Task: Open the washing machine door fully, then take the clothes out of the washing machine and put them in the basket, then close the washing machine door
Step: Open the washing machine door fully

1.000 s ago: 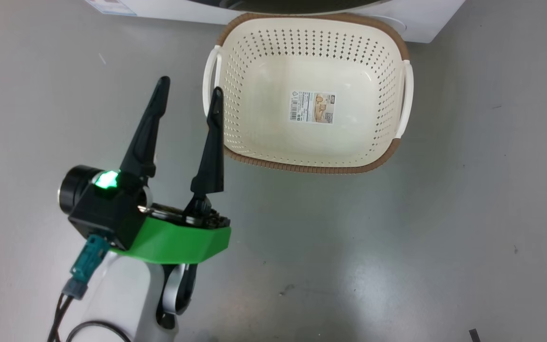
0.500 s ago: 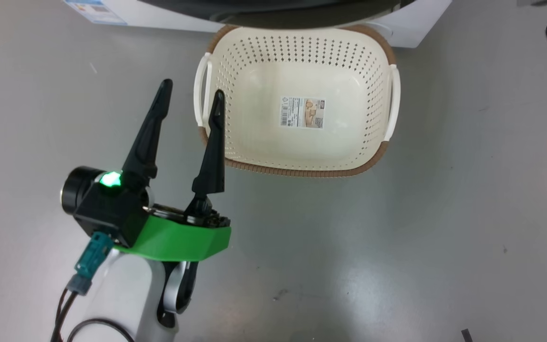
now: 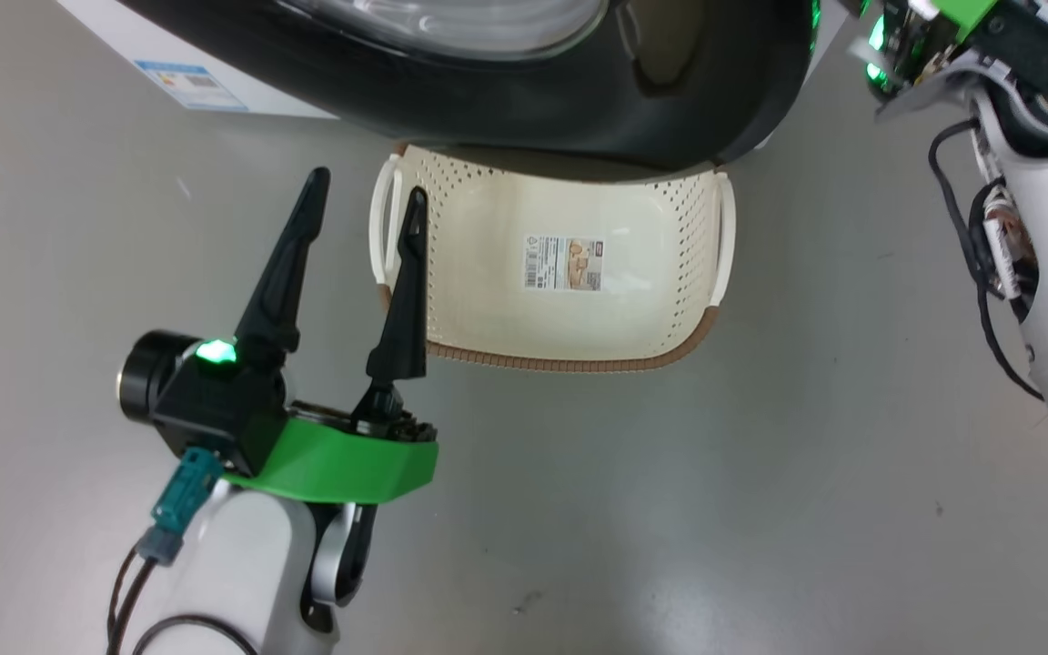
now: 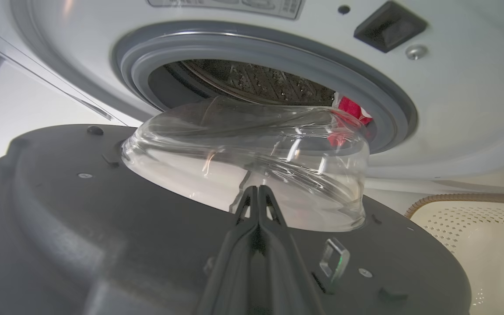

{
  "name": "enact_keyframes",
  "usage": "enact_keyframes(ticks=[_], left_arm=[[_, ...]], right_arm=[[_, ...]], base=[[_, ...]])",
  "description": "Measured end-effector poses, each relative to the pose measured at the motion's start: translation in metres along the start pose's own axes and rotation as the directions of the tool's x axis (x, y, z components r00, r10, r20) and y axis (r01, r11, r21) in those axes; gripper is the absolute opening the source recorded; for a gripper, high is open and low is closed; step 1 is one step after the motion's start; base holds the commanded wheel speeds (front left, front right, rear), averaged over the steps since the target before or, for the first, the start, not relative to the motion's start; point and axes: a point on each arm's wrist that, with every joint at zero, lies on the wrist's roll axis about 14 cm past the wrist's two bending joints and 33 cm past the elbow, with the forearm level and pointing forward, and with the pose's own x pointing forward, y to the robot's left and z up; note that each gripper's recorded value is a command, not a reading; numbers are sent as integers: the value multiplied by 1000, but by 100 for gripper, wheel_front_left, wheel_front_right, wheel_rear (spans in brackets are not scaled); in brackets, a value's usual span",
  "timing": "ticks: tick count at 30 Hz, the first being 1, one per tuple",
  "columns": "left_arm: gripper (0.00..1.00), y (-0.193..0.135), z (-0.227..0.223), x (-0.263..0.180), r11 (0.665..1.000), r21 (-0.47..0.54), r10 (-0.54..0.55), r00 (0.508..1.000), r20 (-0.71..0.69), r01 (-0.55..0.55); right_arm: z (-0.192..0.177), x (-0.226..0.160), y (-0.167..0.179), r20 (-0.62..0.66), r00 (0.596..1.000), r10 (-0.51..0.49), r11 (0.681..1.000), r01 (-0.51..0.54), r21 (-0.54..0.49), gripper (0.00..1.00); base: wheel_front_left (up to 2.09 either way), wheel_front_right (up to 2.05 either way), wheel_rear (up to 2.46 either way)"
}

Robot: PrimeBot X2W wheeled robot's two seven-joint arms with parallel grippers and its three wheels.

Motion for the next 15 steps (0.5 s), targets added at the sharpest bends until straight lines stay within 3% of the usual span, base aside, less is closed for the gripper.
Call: enact_keyframes(ticks=[15], left_arm=[[100,-3,24,-18,1000,4,5,1000,29,-5]], right_arm=[[-30,-27,19,-28,1000,-1,1000,1,4,0]], base=[[0,0,0]])
